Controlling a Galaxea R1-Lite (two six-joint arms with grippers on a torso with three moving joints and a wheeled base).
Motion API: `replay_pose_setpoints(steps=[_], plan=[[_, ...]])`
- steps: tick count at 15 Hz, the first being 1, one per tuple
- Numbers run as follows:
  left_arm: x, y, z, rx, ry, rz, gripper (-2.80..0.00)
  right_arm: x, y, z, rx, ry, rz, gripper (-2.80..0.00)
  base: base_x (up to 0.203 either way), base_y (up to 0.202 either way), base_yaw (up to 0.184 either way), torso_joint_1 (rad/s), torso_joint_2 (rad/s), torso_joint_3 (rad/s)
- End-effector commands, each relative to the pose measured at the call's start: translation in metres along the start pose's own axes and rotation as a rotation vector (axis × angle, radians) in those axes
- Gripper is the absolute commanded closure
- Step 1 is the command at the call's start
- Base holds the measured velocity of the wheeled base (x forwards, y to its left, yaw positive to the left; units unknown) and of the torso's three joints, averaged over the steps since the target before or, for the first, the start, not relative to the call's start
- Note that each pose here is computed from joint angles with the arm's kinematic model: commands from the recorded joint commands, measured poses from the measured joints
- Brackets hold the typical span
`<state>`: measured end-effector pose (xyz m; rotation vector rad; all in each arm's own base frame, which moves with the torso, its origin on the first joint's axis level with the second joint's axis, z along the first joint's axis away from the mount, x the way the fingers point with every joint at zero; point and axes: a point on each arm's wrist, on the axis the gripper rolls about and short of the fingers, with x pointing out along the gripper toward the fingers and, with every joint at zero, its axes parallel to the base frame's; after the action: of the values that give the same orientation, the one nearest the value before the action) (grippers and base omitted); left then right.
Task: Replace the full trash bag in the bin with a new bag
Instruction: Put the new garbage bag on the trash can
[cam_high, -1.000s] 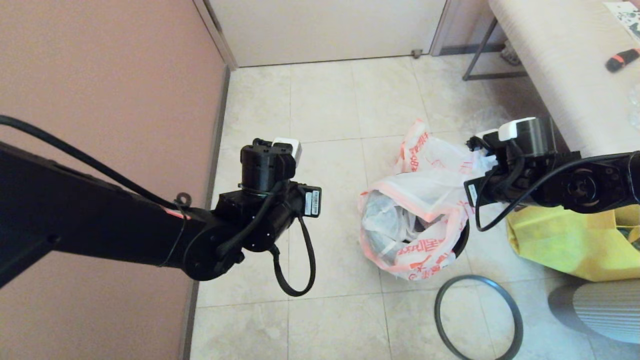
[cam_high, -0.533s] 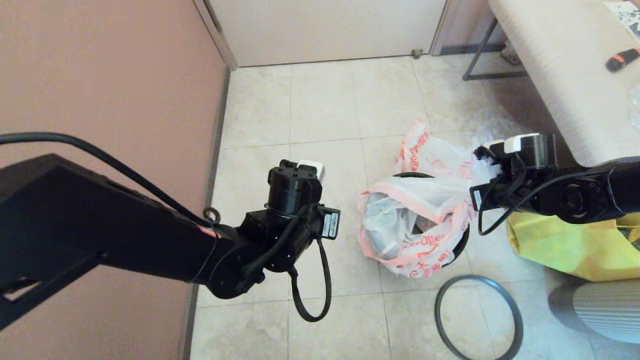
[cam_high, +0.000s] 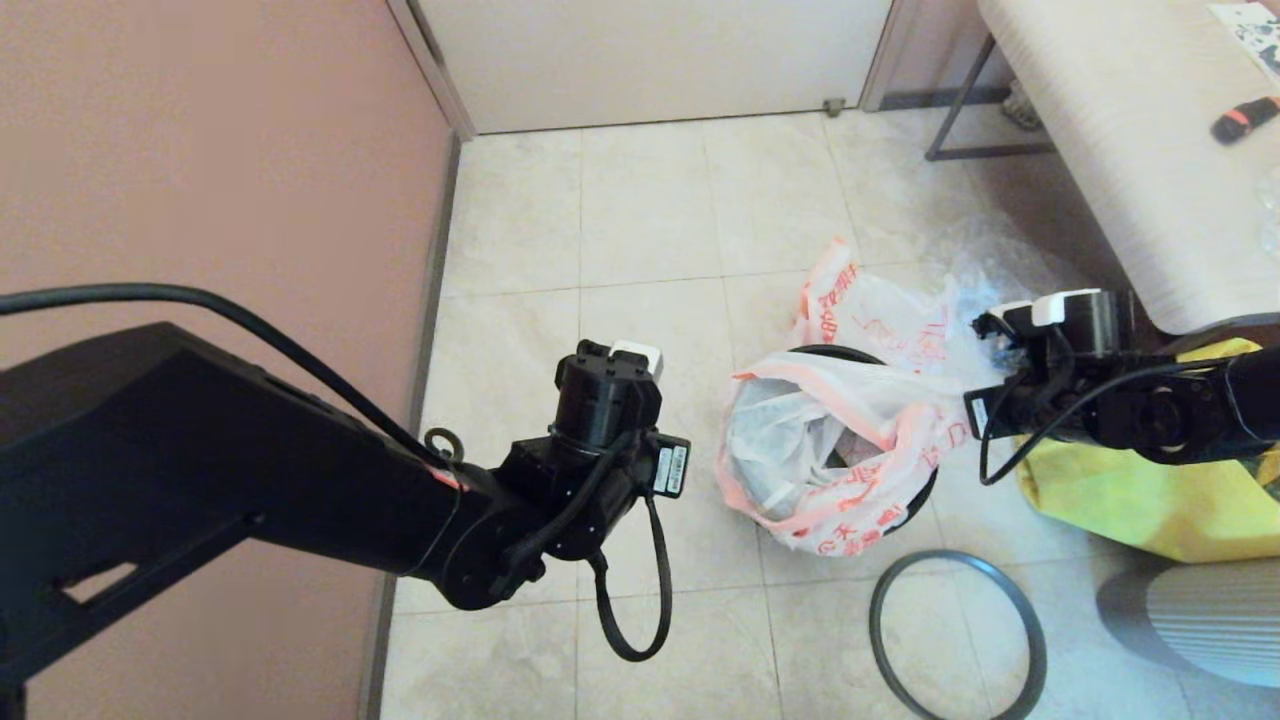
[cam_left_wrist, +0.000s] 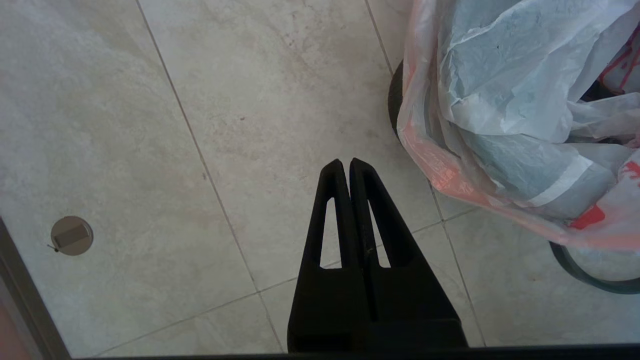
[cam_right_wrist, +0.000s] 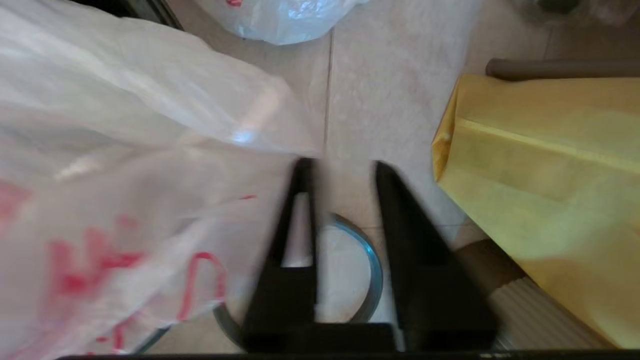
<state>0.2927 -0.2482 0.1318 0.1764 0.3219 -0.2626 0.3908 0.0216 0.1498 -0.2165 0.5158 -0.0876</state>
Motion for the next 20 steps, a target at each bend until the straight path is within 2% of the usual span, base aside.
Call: replay_pose_setpoints(steps=[1,6,10,12,15,18,20], plan=[[0.001,-0.001,-0.001,0.0,-0.001,0.001,0.0,-0.011,-0.001,0.006,0.005,-0.023,0.0,-2.8,0.0,0.0,0.0,0.0,0.0,0.0],[-0.005,0.002,0.007,-0.01,-0.022,0.005,0.0,-0.07,-0.002,0.021,0.052,-0.097,0.027,-2.8,0.0,0.0,0.0,0.0,0.0,0.0],[-0.004,0.018,0.015,-0.031,-0.042,0.043,0.0,-0.113,0.047,0.022,0.082,-0.055,0.189,-2.8,0.0,0.0,0.0,0.0,0.0,0.0],[-0.001,0.035,0.025,-0.055,-0.066,0.084,0.0,-0.125,0.079,0.018,0.076,-0.031,0.239,-2.8,0.0,0.0,0.0,0.0,0.0,0.0],[0.001,0.052,0.036,-0.08,-0.093,0.126,0.0,-0.12,0.121,0.005,0.067,0.027,0.209,-2.8,0.0,0.0,0.0,0.0,0.0,0.0],[-0.001,0.055,0.039,-0.086,-0.102,0.13,0.0,-0.097,0.152,-0.016,0.066,0.09,0.101,-2.8,0.0,0.0,0.0,0.0,0.0,0.0],[-0.001,0.057,0.04,-0.089,-0.106,0.134,0.0,-0.09,0.161,-0.024,0.07,0.111,0.082,-2.8,0.0,0.0,0.0,0.0,0.0,0.0]])
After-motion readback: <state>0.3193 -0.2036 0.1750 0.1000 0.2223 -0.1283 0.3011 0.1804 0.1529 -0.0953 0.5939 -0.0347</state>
